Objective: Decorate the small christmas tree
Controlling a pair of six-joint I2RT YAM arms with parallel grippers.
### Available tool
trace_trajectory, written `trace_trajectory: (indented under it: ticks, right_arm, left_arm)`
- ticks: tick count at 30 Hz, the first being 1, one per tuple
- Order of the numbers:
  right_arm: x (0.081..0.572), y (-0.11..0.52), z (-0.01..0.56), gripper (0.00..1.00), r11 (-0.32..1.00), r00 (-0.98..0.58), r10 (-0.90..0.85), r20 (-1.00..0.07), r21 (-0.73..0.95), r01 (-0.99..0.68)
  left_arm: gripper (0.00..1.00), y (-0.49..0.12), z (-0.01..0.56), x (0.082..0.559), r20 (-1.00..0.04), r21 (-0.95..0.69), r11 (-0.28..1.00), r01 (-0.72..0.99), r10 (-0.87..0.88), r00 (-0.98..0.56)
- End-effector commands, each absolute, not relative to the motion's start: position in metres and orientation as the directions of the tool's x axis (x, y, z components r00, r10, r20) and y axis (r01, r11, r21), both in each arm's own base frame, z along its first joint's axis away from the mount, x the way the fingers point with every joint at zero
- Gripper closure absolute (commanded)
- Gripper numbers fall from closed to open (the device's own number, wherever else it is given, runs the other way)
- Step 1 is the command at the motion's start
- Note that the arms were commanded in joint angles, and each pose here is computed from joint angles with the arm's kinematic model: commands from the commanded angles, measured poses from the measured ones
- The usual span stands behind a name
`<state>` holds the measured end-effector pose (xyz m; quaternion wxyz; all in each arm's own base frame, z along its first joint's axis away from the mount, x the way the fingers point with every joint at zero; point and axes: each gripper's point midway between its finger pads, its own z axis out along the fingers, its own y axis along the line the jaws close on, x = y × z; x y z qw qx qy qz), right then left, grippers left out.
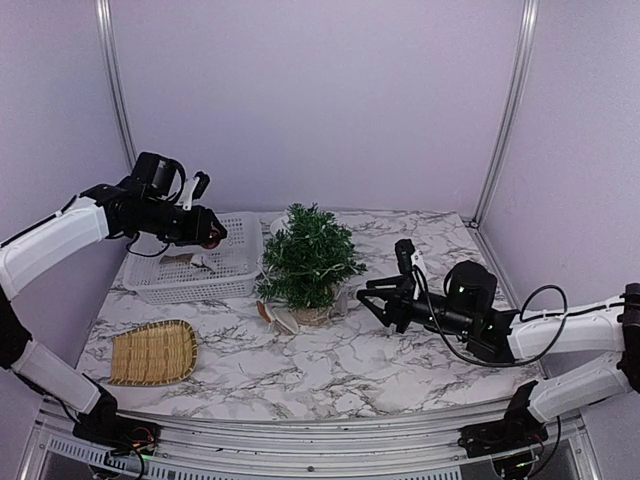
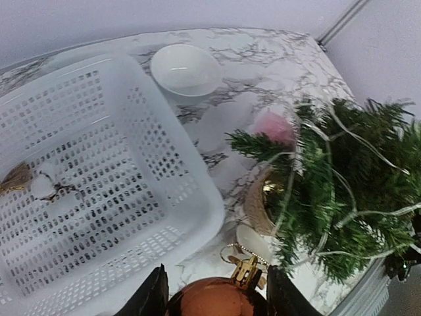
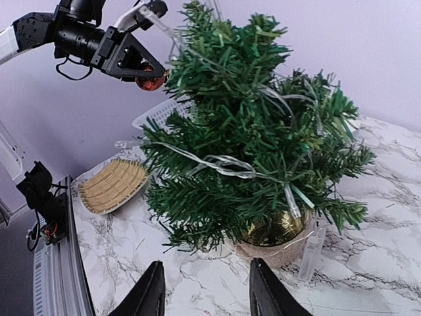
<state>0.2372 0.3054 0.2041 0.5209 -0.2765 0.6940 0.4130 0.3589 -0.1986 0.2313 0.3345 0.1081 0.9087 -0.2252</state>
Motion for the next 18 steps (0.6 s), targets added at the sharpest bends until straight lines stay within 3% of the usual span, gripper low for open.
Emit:
trace_trajectory:
  ticks: [1,10,18]
  right_arm:
    - [0.221,0.316,0.238,0.58,0.392,-0.207,0.030,-0.978,0.202,-0.897]
    - [0.183,0.341,0.267,0.57,0.256,-0.162,0.016,-0.987,0.160,-0.953]
    - [0.167,0.367,0.259,0.56,0.214,-0.219,-0.009,-0.976,0.212,-0.954]
  left_arm:
    - [0.62,-0.241,0.266,0.308,-0.735,-0.363,0.737,0.571,0.150,-0.661]
    - [0.62,-0.307,0.298,0.216,-0.854,-0.411,0.450,0.793,0.114,-0.507]
    - [0.65,-0.359,0.287,0.193,-0.891,-0.386,0.382,0.840,0.082,-0.447]
